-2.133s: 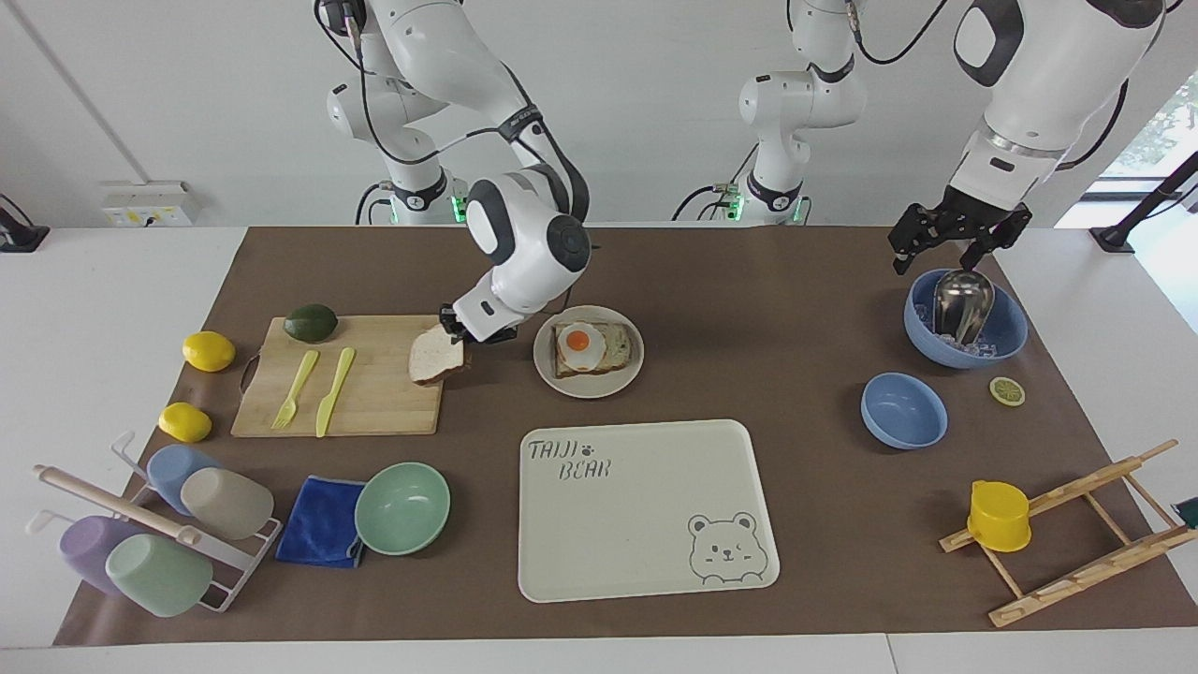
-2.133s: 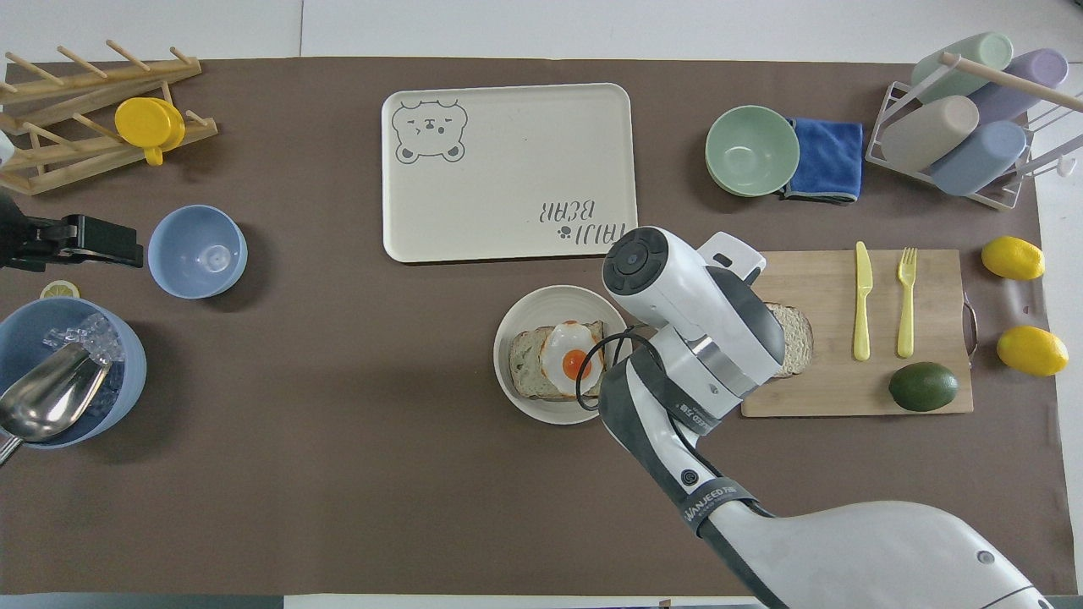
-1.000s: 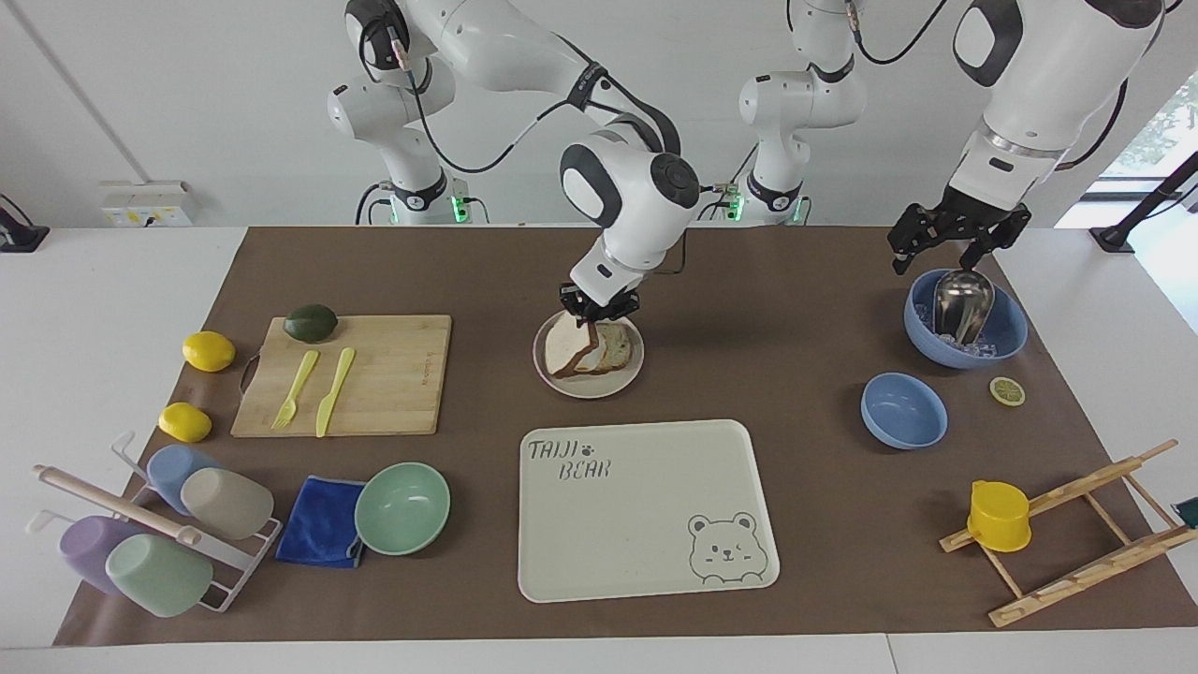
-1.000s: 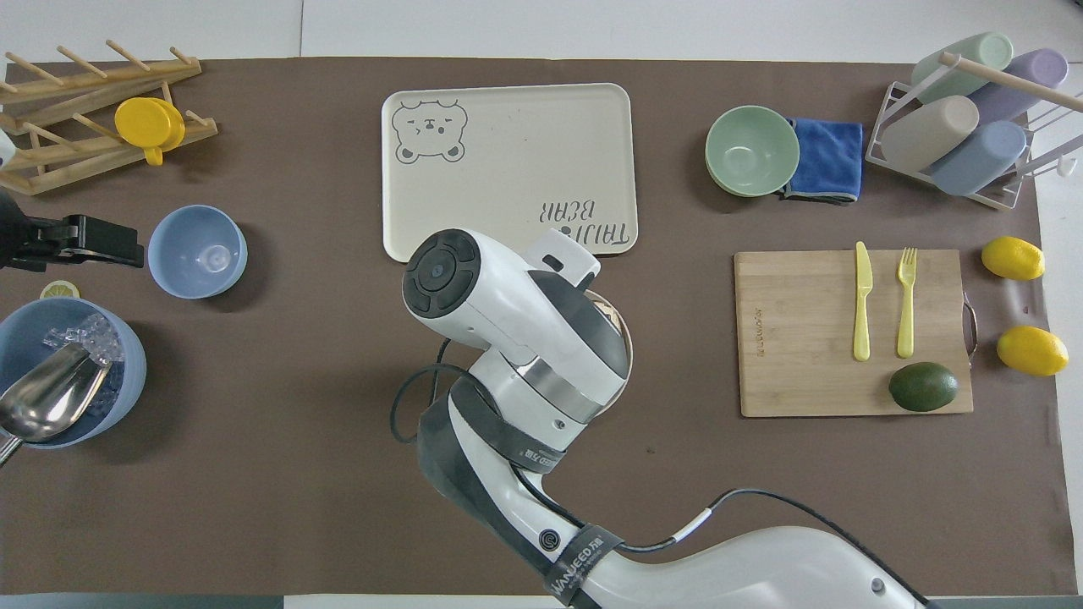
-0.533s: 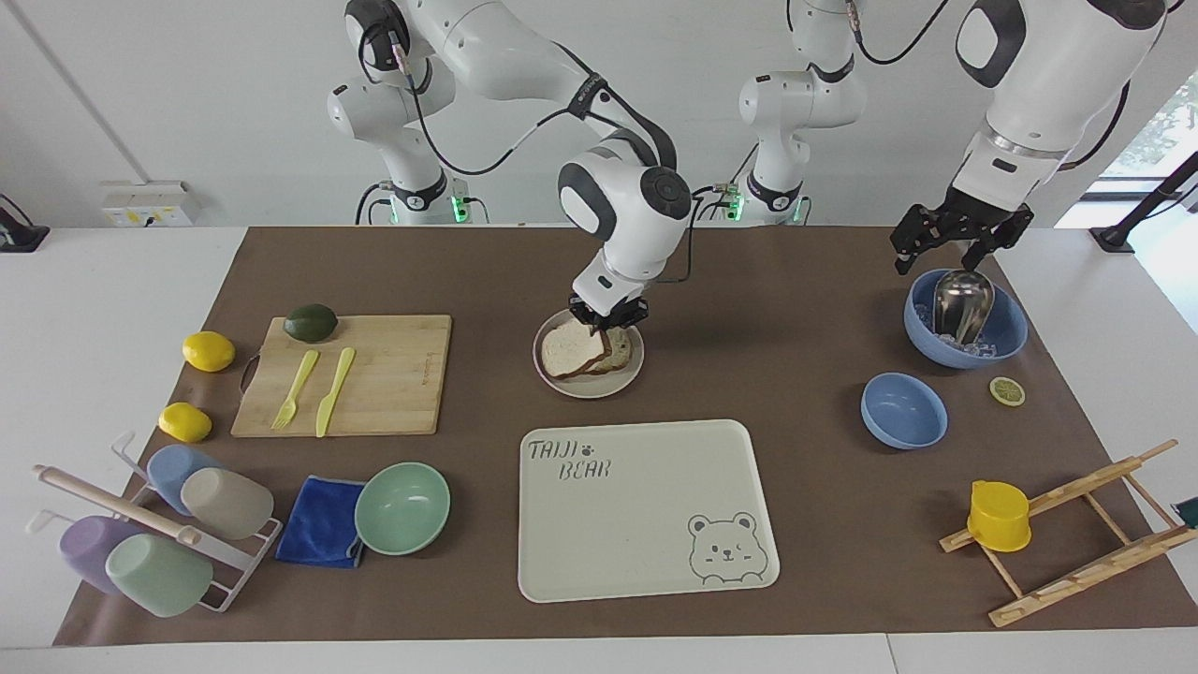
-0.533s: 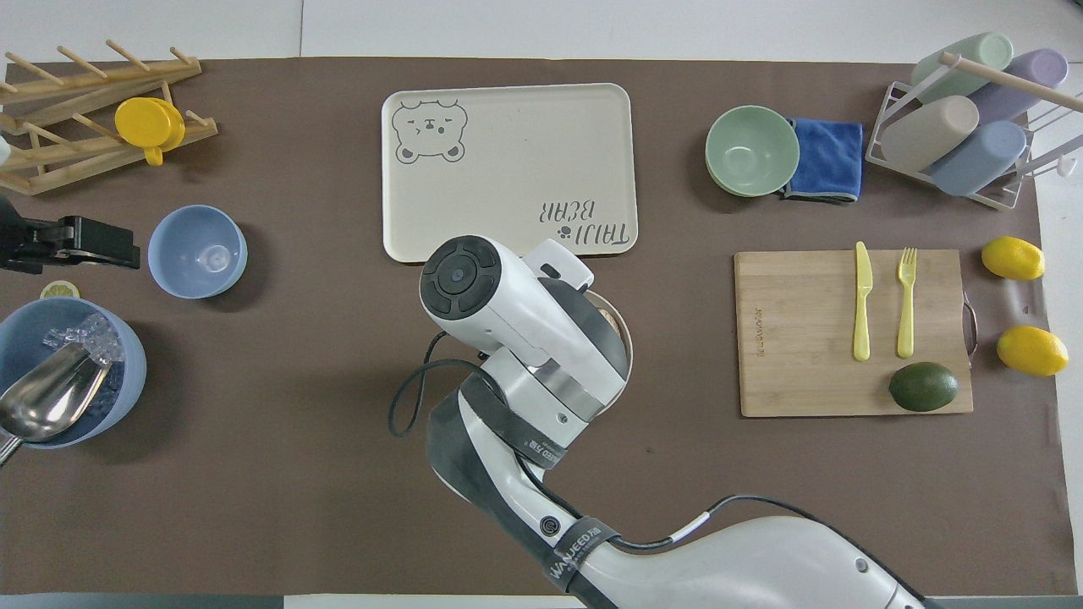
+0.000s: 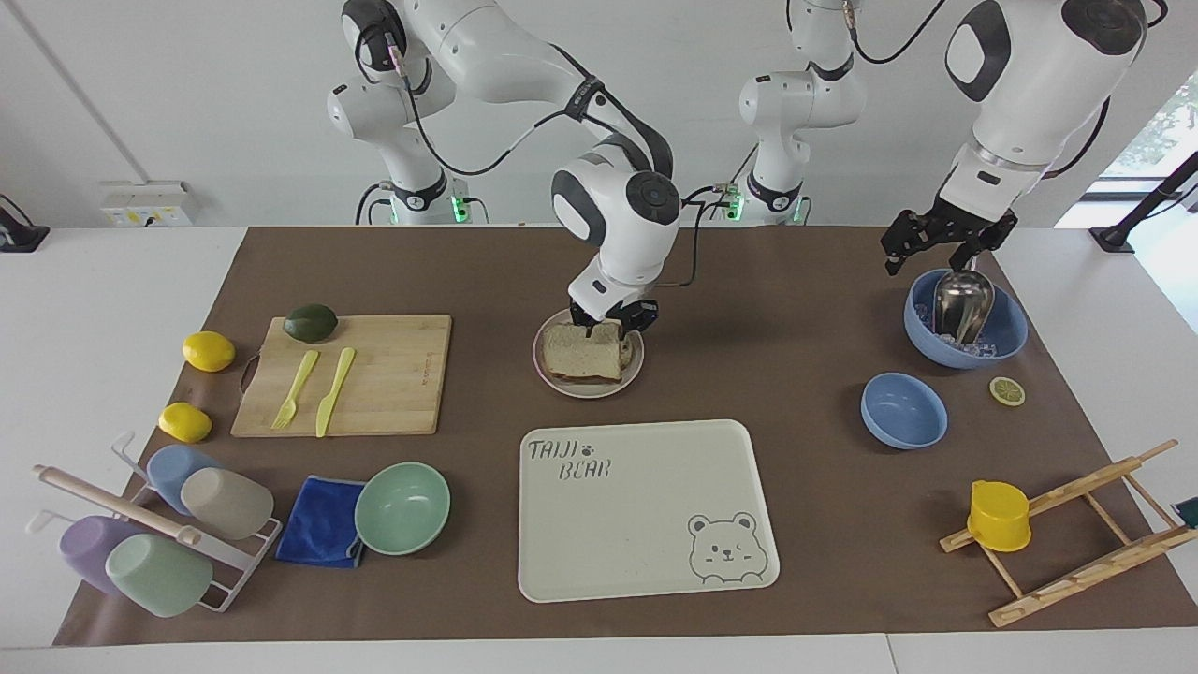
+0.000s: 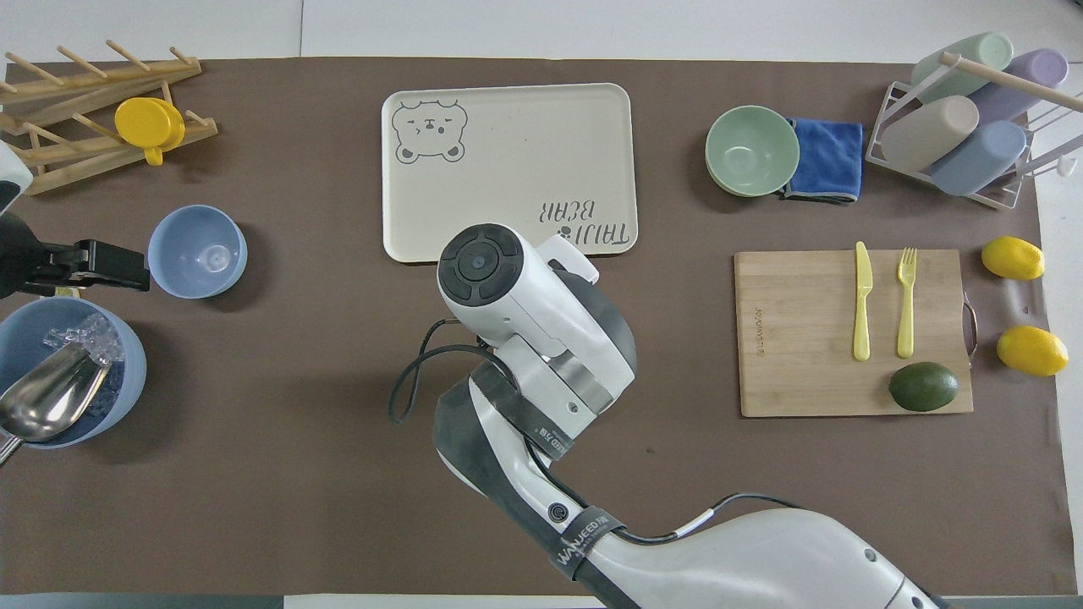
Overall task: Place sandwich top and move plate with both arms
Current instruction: 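Withdraw the right gripper while the left gripper reaches toward the plate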
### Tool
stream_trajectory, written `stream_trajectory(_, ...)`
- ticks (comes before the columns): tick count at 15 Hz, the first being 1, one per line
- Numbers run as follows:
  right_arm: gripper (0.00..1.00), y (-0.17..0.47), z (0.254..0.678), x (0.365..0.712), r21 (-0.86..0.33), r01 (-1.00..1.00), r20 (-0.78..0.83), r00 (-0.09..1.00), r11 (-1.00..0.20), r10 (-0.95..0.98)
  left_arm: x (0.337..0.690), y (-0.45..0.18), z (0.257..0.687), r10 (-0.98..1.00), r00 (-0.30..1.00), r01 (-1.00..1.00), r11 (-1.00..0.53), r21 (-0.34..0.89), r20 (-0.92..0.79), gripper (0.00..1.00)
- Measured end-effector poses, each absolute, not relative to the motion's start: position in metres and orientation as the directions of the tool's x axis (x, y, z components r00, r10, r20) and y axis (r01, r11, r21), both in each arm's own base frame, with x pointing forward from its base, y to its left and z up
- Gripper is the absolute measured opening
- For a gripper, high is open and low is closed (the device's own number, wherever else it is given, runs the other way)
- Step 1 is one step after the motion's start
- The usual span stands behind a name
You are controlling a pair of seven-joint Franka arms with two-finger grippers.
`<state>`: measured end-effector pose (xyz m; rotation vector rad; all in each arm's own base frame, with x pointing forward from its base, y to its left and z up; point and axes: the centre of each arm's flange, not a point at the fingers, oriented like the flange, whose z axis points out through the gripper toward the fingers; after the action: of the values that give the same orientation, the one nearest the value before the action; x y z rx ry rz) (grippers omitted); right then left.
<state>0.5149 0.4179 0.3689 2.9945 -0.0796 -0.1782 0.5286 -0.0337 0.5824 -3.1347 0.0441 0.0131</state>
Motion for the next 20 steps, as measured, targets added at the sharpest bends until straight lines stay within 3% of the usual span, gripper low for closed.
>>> stream_trajectory(3, 1.00, 0.418, 0.373, 0.515, 0.139, -0.057, -0.107, 0.992, -0.989, -0.073, 0.525, -0.033, 0.577, -0.023, 1.000, -0.023, -1.000, 0.001, -0.004, 1.00)
stream_trajectory(7, 1.00, 0.380, 0.408, 0.543, 0.103, -0.120, -0.063, 0.990, -0.987, -0.127, 0.521, -0.035, 0.568, -0.019, 1.000, -0.019, -0.999, 0.027, 0.000, 1.00)
stream_trajectory(12, 1.00, 0.247, 0.475, 0.592, 0.045, -0.166, -0.074, 0.983, -0.985, -0.169, 0.518, -0.051, 0.542, -0.023, 1.000, -0.021, -0.995, 0.093, -0.017, 1.00)
stream_trajectory(20, 1.00, 0.071, 0.562, 0.579, 0.047, -0.145, -0.138, 0.979, -0.988, -0.150, 0.499, -0.147, 0.483, -0.016, 1.000, -0.017, -0.983, 0.180, 0.005, 1.00)
